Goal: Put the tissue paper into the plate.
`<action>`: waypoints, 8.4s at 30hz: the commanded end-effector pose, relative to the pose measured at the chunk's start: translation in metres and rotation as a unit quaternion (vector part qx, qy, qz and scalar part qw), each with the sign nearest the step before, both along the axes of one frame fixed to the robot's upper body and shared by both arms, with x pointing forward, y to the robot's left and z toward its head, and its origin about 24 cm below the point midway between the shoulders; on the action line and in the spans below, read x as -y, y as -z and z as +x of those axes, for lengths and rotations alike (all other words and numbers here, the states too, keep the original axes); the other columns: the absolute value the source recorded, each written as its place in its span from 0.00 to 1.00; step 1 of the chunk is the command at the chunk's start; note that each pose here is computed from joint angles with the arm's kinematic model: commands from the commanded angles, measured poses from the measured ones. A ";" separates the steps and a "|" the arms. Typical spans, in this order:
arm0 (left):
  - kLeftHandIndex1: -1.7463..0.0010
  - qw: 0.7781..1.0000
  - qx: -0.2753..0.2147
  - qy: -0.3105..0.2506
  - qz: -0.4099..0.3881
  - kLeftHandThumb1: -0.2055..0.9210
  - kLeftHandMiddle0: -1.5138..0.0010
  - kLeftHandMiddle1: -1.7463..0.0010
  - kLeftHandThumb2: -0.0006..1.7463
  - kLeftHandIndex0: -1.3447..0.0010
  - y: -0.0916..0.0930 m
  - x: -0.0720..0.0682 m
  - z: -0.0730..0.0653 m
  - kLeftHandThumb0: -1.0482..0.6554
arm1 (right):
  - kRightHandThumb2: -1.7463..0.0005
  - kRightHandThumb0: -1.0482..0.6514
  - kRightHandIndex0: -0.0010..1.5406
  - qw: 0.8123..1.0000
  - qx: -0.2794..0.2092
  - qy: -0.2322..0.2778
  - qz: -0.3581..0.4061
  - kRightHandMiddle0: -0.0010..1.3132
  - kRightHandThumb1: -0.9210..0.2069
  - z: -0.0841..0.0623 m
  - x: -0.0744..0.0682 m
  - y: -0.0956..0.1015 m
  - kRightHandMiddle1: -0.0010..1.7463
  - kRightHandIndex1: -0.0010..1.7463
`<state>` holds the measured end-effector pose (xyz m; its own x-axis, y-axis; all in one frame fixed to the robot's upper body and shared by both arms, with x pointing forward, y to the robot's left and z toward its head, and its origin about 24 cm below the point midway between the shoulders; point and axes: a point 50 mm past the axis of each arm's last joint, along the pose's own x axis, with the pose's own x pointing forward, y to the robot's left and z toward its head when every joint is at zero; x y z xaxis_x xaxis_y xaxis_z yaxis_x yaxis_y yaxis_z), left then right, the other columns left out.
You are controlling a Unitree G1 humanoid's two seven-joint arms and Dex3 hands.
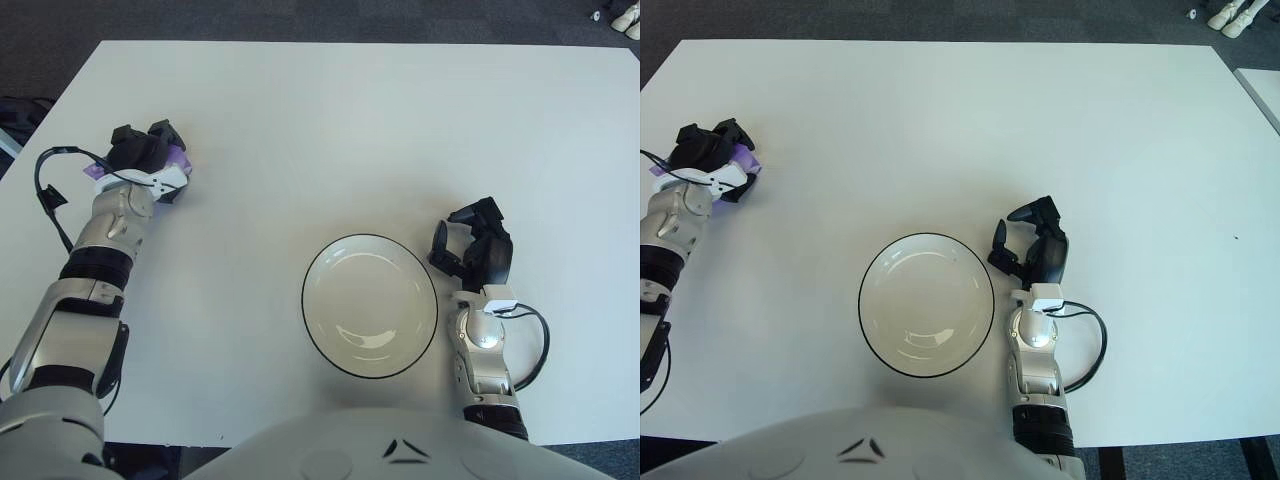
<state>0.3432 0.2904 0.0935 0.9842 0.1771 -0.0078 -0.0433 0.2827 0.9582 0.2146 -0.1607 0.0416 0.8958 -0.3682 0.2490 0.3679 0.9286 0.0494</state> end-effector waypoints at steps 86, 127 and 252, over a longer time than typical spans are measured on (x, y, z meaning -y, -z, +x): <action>0.00 0.795 0.256 0.294 -0.466 0.09 0.36 0.08 1.00 0.48 0.006 0.104 -0.030 0.61 | 0.23 0.33 0.70 0.997 -0.078 0.008 0.019 0.47 0.55 -0.014 0.003 0.036 1.00 1.00; 0.00 0.569 0.443 0.419 -0.552 0.13 0.43 0.00 1.00 0.49 -0.071 0.097 -0.046 0.61 | 0.26 0.34 0.70 0.995 -0.095 0.003 0.019 0.45 0.50 -0.012 0.003 0.033 1.00 1.00; 0.08 0.589 0.163 0.783 -0.114 0.09 0.40 0.00 1.00 0.43 -0.094 0.227 -0.122 0.61 | 0.14 0.30 0.77 0.999 -0.049 -0.006 0.011 0.56 0.66 -0.005 0.000 0.035 1.00 1.00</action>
